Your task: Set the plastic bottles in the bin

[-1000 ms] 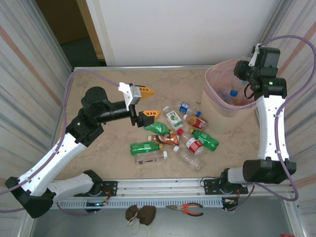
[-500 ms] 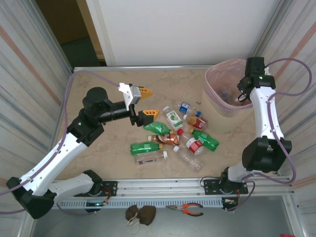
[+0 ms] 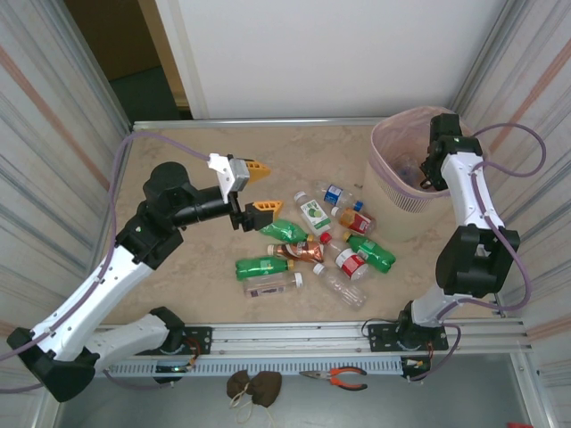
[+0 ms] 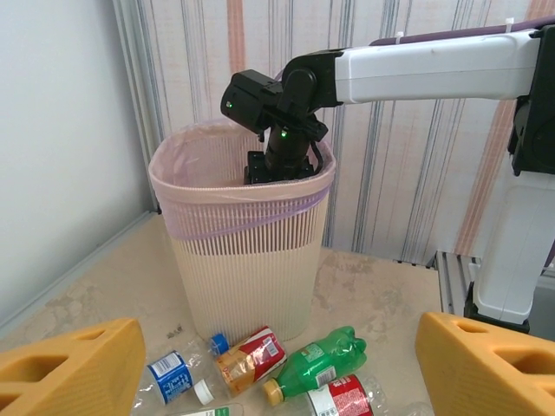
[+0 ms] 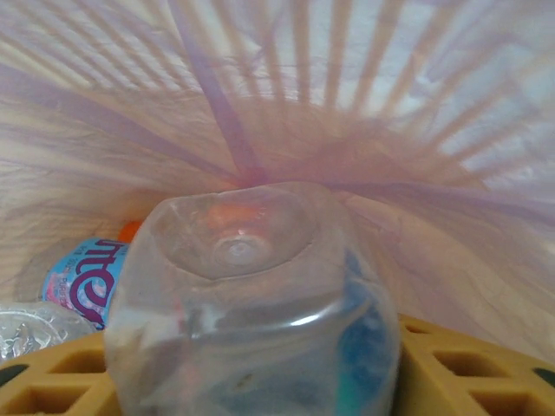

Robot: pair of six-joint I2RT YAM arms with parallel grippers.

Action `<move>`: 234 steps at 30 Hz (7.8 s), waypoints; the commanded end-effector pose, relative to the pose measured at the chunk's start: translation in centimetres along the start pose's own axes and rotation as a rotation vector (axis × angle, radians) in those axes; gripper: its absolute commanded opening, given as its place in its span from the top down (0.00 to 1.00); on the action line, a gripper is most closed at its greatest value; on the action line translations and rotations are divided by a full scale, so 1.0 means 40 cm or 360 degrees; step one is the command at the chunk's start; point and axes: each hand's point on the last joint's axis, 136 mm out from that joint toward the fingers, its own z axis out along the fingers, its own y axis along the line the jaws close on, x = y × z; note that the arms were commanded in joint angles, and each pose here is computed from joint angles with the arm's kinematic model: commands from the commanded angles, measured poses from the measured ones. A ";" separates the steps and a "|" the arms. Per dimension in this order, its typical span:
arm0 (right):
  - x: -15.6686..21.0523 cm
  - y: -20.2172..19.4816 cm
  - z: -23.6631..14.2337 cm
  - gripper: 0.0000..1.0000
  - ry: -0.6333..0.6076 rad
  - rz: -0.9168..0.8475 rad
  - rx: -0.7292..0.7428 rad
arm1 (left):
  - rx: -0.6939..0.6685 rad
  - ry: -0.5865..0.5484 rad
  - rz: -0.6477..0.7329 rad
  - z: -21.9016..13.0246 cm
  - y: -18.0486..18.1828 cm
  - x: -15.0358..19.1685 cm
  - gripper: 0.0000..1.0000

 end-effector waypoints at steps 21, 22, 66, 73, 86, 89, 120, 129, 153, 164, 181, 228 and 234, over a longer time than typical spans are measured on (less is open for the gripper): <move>-0.123 0.004 -0.237 0.22 -0.0239 0.0109 -0.0306 | 0.0064 0.0539 0.0051 -0.010 0.007 0.190 0.26; -0.127 0.005 -0.249 0.23 -0.0251 0.0110 -0.0329 | 0.0073 0.0572 0.0032 -0.009 0.006 0.203 0.28; -0.189 -0.015 -0.449 0.30 -0.0508 0.0158 -0.0776 | 0.0338 0.1816 0.0478 -0.155 -0.135 0.847 0.27; -0.189 -0.008 -0.454 0.31 -0.0504 0.0160 -0.0801 | 0.0289 0.1661 0.0484 -0.138 -0.129 0.806 0.27; -0.187 -0.012 -0.462 0.32 -0.0511 0.0160 -0.0818 | 0.0416 0.1697 0.0351 -0.120 -0.164 0.844 0.29; -0.187 -0.015 -0.458 0.32 -0.0515 0.0156 -0.0808 | 0.0449 0.1721 0.0340 -0.115 -0.169 0.856 0.30; -0.081 0.093 -0.613 0.29 -0.0615 -0.0416 -0.1606 | 0.0178 0.0913 0.0334 -0.005 -0.111 0.559 0.61; 0.077 0.132 -0.785 0.24 -0.0563 -0.0907 -0.2366 | 0.0101 0.0266 0.0179 0.033 -0.058 0.324 0.61; 0.482 -0.013 -1.168 0.16 -0.0744 -0.1947 -0.3518 | 0.0424 -0.0464 0.0267 -0.016 -0.146 -0.077 0.61; 0.570 0.009 -1.200 0.36 -0.0584 -0.2006 -0.3625 | 0.0506 -0.0533 0.0266 -0.027 -0.167 -0.118 0.61; 0.573 0.021 -1.212 0.66 -0.0587 -0.1970 -0.3606 | 0.0468 -0.0523 0.0254 -0.027 -0.160 -0.119 0.47; 0.083 0.198 -0.788 0.70 -0.0724 -0.1496 -0.2232 | -0.0308 0.0078 0.0063 -0.082 0.004 0.117 0.30; 0.029 0.210 -0.665 0.69 -0.0531 -0.1563 -0.1949 | -0.0321 0.0108 0.0057 -0.081 0.009 0.125 0.30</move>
